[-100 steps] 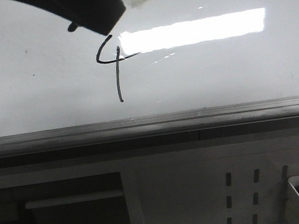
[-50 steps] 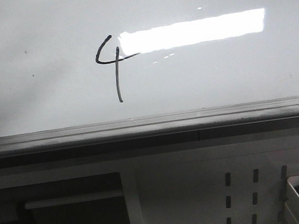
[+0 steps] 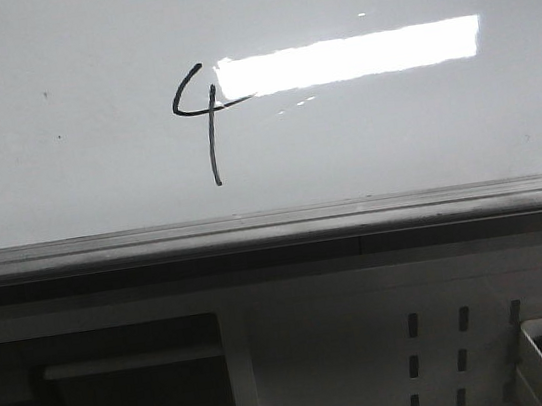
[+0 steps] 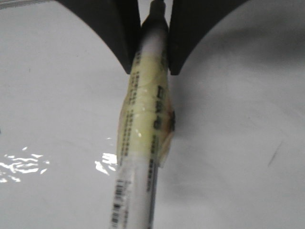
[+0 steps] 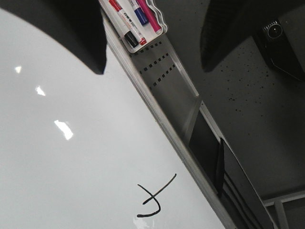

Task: Write number 4 on whiteboard

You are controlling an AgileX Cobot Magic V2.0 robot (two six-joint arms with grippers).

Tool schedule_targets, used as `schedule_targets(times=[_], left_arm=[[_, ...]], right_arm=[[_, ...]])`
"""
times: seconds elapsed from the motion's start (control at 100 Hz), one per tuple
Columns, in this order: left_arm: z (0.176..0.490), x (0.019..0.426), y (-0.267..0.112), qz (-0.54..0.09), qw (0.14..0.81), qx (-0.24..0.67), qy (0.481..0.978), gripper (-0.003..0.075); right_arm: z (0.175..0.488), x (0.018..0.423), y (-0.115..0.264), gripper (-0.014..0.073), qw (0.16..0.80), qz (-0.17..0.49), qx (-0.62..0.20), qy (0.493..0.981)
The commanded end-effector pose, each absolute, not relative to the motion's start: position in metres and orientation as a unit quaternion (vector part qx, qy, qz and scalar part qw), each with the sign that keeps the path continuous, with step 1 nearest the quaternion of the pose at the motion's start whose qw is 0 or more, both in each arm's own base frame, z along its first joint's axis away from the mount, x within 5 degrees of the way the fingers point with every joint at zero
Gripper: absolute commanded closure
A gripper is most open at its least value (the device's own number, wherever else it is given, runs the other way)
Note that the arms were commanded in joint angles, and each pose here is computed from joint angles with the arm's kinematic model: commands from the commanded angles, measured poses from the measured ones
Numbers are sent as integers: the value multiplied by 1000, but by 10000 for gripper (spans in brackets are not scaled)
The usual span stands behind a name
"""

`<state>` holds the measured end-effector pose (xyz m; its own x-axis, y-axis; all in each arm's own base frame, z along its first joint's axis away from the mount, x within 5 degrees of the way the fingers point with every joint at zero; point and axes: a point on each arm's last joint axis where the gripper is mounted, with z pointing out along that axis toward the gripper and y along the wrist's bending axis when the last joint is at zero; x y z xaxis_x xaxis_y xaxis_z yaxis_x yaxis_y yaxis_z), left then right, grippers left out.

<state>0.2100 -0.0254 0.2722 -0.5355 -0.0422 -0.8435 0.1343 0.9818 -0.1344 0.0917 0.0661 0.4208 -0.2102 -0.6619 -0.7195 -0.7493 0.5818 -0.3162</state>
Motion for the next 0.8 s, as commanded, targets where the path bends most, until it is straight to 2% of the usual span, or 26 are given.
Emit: schedule_targets(times=[0.0,0.31,0.79], left_arm=[[287,225,-24,-93,508,5,856,741],[290,247,-30,-111,477,16,872,741],[286,244,-33,-128,457,19,880,738]], right_arm=[[432,94,66,211,475,51,-441,760],[432,94,66,211,475,51,-441,760],[432,94,67,211,476,51,-441,759]])
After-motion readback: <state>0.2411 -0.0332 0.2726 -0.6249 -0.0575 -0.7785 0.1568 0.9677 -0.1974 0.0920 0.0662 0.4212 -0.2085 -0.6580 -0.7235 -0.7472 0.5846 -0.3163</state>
